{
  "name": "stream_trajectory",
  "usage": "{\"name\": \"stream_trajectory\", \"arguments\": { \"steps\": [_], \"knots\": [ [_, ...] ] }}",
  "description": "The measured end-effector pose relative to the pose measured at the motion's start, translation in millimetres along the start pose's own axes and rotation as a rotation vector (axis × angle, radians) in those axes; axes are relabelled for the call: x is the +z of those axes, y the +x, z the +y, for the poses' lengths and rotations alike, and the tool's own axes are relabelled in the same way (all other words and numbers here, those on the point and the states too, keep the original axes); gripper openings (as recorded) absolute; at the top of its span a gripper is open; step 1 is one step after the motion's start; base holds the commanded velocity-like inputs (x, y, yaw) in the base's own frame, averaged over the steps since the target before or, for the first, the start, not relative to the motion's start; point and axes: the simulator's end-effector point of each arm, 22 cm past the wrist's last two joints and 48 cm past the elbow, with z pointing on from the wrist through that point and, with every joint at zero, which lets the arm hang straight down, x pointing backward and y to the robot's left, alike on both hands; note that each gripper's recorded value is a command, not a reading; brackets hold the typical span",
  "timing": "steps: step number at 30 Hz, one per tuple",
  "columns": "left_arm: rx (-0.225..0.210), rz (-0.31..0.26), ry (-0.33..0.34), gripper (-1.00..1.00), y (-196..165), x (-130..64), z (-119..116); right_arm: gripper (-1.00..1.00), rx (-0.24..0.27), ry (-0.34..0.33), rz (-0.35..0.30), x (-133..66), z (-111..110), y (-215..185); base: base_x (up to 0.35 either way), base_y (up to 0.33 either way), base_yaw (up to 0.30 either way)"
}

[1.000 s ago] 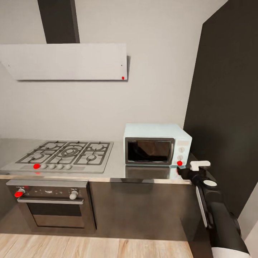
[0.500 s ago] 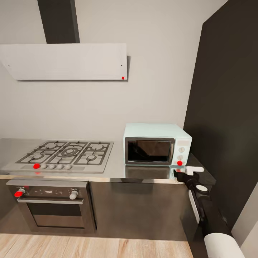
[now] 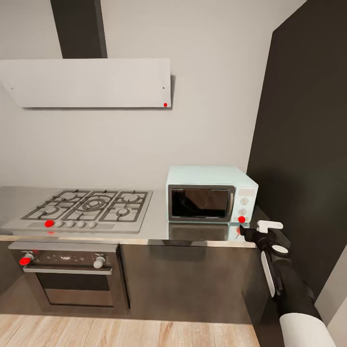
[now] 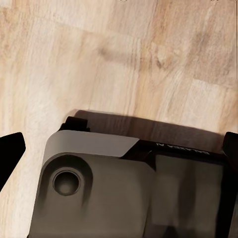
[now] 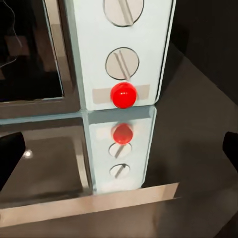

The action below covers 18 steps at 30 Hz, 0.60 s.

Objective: In the kitchen, take the popcorn bag from the countertop, put it into the microwave, and heat it until the popcorn is cooked so the cooked popcorn ends up inside the bag.

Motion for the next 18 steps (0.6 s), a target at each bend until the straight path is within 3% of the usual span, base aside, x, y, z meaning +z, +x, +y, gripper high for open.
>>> {"name": "stream_trajectory", "arguments": {
  "steps": [9,18],
  "knots": [
    [0.001,0.001,0.000,1.00,1.1,-0.1,0.2,1.00,-0.023,-0.009,0.050,2.4,6.4,19.7,0.000,0.000,0.000],
    [0.002,0.002,0.000,1.00,1.2,-0.1,0.0,1.00,-0.030,-0.014,0.070,5.6,-17.5,27.4,0.000,0.000,0.000]
  ]
}}
